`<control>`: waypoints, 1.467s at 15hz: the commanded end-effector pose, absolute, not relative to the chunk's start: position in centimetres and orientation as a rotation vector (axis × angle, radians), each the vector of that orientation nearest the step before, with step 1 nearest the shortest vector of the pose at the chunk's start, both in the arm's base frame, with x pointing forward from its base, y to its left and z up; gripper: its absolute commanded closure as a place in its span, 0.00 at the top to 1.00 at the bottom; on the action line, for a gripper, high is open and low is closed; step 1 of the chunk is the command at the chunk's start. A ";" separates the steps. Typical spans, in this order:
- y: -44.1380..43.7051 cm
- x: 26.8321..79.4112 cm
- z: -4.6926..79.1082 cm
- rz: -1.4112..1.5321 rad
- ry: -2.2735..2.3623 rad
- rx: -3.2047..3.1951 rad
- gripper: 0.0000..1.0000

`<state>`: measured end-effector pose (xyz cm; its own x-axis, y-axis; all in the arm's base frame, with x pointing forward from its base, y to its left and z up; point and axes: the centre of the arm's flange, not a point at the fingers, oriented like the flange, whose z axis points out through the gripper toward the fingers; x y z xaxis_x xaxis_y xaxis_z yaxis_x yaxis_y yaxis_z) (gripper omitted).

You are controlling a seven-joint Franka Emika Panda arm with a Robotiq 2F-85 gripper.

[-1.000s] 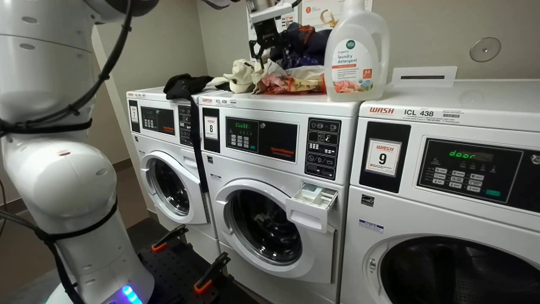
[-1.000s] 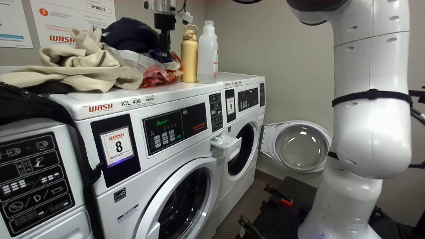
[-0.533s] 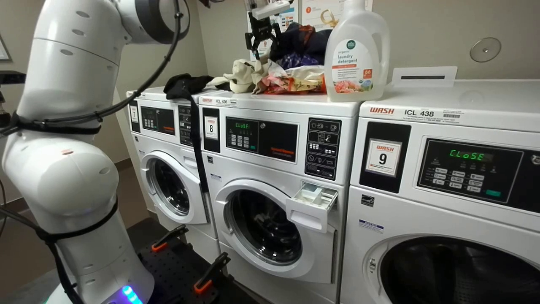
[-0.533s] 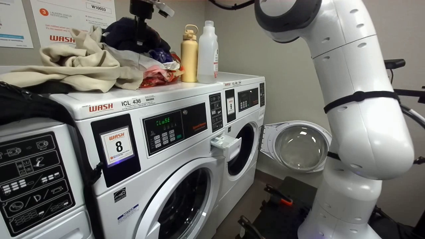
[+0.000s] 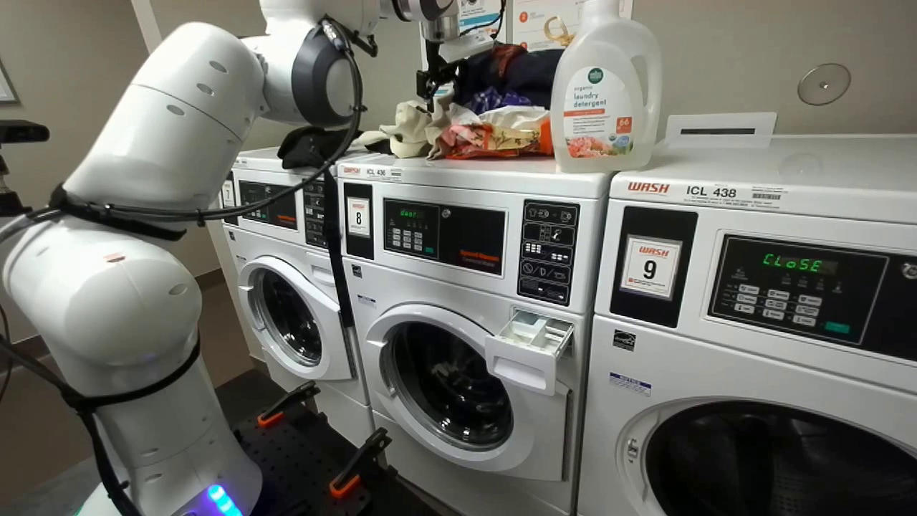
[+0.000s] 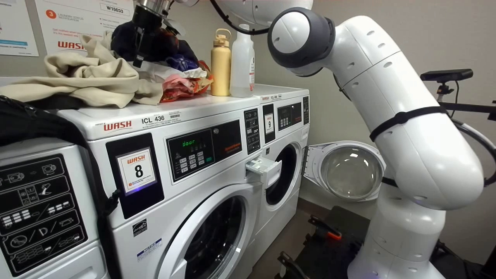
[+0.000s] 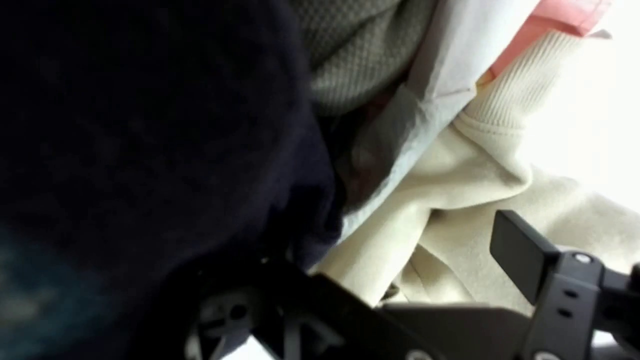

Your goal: Pile the white jacket on top of the clothes pile

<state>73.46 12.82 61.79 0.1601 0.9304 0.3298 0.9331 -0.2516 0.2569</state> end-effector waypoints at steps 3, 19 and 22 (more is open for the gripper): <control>14.7 77.8 66.2 -0.819 -1.998 -2.208 1.00; 20.1 79.2 53.7 -0.439 -2.123 -1.935 1.00; 20.3 79.0 52.5 -0.405 -2.137 -1.908 1.00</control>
